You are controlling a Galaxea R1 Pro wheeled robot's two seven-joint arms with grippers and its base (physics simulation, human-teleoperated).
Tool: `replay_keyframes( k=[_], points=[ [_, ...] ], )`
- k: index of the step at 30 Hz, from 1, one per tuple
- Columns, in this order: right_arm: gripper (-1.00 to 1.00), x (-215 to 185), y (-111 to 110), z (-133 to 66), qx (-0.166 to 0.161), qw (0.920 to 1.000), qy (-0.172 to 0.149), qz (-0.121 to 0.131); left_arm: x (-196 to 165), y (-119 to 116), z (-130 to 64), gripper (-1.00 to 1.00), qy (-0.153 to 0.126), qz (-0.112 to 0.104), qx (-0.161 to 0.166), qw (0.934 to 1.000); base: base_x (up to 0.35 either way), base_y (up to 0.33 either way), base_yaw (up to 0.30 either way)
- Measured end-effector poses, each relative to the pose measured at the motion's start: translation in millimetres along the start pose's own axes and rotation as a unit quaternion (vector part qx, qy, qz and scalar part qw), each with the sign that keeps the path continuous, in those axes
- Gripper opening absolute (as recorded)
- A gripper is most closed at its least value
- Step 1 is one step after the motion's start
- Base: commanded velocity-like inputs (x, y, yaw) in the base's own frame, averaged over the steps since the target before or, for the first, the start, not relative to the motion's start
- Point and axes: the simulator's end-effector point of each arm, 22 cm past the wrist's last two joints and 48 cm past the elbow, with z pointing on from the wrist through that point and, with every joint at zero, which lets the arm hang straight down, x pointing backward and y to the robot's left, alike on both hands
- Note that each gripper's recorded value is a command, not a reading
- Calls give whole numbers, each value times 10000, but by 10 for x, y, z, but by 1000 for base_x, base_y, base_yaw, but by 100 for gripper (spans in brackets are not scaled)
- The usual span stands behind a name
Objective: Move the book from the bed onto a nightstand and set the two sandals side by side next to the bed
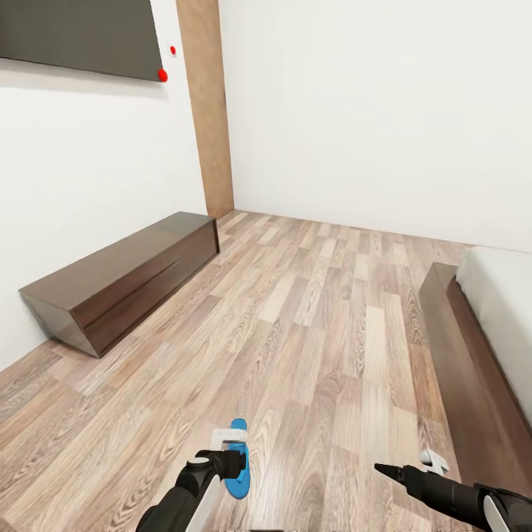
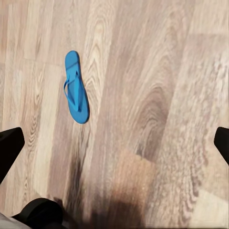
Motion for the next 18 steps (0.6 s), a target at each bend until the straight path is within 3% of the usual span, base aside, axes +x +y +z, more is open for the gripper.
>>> replay_keyframes(
  k=[18],
  points=[
    [100, 221, -210, 145, 132, 9993, 275, 205, 320, 18, 210, 100, 366, -35, 2, 9993, 0, 0, 0]
  ],
)
